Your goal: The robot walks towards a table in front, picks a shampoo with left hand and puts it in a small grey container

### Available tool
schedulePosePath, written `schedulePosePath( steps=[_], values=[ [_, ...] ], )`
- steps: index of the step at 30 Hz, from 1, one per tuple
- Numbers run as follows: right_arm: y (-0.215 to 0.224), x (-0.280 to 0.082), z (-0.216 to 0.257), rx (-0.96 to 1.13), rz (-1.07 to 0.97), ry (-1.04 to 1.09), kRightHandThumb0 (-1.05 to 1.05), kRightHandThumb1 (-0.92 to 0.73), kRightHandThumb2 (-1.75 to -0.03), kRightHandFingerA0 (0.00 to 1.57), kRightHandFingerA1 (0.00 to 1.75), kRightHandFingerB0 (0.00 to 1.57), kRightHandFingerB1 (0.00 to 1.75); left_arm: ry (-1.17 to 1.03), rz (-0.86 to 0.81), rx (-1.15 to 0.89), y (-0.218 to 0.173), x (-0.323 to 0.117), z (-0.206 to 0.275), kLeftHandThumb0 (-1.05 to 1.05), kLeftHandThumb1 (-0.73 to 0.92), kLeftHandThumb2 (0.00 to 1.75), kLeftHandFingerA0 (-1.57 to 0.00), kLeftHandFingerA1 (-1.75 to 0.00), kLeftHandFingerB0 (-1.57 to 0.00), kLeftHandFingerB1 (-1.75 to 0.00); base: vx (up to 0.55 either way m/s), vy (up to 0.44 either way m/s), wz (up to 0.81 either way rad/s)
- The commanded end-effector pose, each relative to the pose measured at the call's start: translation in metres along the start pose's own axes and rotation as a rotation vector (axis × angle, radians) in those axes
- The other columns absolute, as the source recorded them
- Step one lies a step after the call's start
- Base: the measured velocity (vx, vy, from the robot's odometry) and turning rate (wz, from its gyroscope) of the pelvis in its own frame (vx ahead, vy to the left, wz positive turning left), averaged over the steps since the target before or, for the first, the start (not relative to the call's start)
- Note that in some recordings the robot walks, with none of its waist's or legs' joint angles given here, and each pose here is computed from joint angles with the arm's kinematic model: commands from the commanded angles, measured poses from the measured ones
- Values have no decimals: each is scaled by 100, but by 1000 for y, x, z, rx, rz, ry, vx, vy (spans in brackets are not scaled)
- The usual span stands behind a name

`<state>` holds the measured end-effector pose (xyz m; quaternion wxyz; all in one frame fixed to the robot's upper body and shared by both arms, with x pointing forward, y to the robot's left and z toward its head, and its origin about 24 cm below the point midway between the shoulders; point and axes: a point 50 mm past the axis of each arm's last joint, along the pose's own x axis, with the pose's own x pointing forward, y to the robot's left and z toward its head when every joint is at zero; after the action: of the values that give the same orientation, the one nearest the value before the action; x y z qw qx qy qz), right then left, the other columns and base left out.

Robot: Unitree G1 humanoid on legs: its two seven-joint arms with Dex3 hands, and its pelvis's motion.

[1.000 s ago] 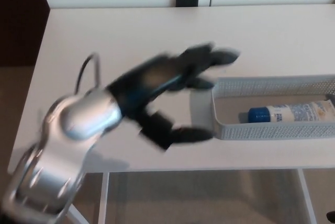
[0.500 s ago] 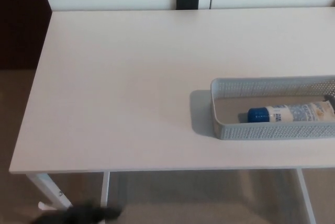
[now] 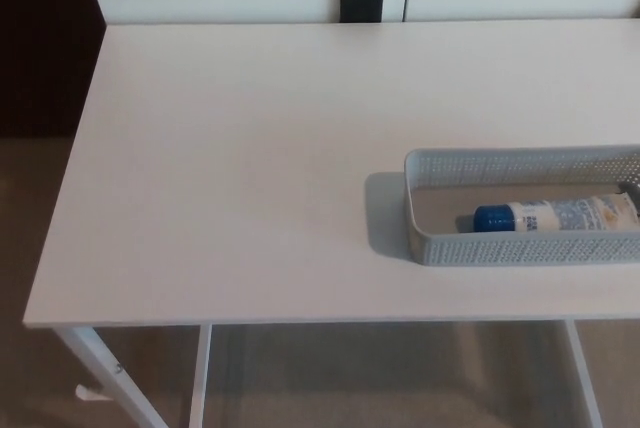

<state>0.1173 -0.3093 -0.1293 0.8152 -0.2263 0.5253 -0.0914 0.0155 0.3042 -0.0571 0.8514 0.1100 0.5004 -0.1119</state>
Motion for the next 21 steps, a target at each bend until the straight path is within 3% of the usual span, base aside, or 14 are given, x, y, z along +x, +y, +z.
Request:
schedulePosePath(
  steps=[1, 2, 4, 6, 10, 12, 17, 21],
  values=[
    [-7, -3, -17, -23, -33, 37, -34, -70, -61, 79, 51, 62, 44, 34, 389, 71, 52, 44, 12, -33, 64, 59, -72, -70, -19, -28, 0, 0, 0],
    [-7, -3, -14, -17, -28, 29, -34, -71, -61, 77, 53, 60, 44, 66, 415, 38, 57, 51, 13, -32, 68, 60, -73, -82, -17, -27, 0, 0, 0],
    [-3, -4, -19, -18, -20, 37, -34, -71, -62, 78, 53, 61, 44, 120, 453, -19, 62, 54, 7, -32, 67, 60, -70, -83, -20, -28, 0, 0, 0],
    [1, -5, -23, -23, -7, 47, -34, -72, -62, 77, 52, 60, 43, 196, 522, -24, 67, 52, -5, -31, 68, 60, -69, -72, -24, -33, 0, 0, 0],
    [6, -7, -29, -30, 5, 52, -33, -71, -61, 77, 53, 60, 43, 291, 548, -14, 69, 43, -28, -29, 68, 60, -76, -81, -25, -32, 0, 0, 0],
    [0, -6, -26, -20, -6, 50, -35, -69, -61, 78, 51, 61, 44, 242, 498, -33, 73, 37, -28, -27, 61, 58, -85, -97, -27, -30, 0, 0, 0],
    [-3, -2, -11, -10, -14, 20, -33, -70, -61, 77, 51, 59, 43, 152, 512, -77, 80, 42, -12, -34, 59, 59, -87, -90, -26, -30, 0, 0, 0],
    [0, -4, -19, -31, -4, 36, -34, -71, -61, 76, 52, 58, 42, 146, 500, -70, 73, 41, -20, -31, 60, 58, -79, -106, -28, -30, 0, 0, 0]
  ],
)
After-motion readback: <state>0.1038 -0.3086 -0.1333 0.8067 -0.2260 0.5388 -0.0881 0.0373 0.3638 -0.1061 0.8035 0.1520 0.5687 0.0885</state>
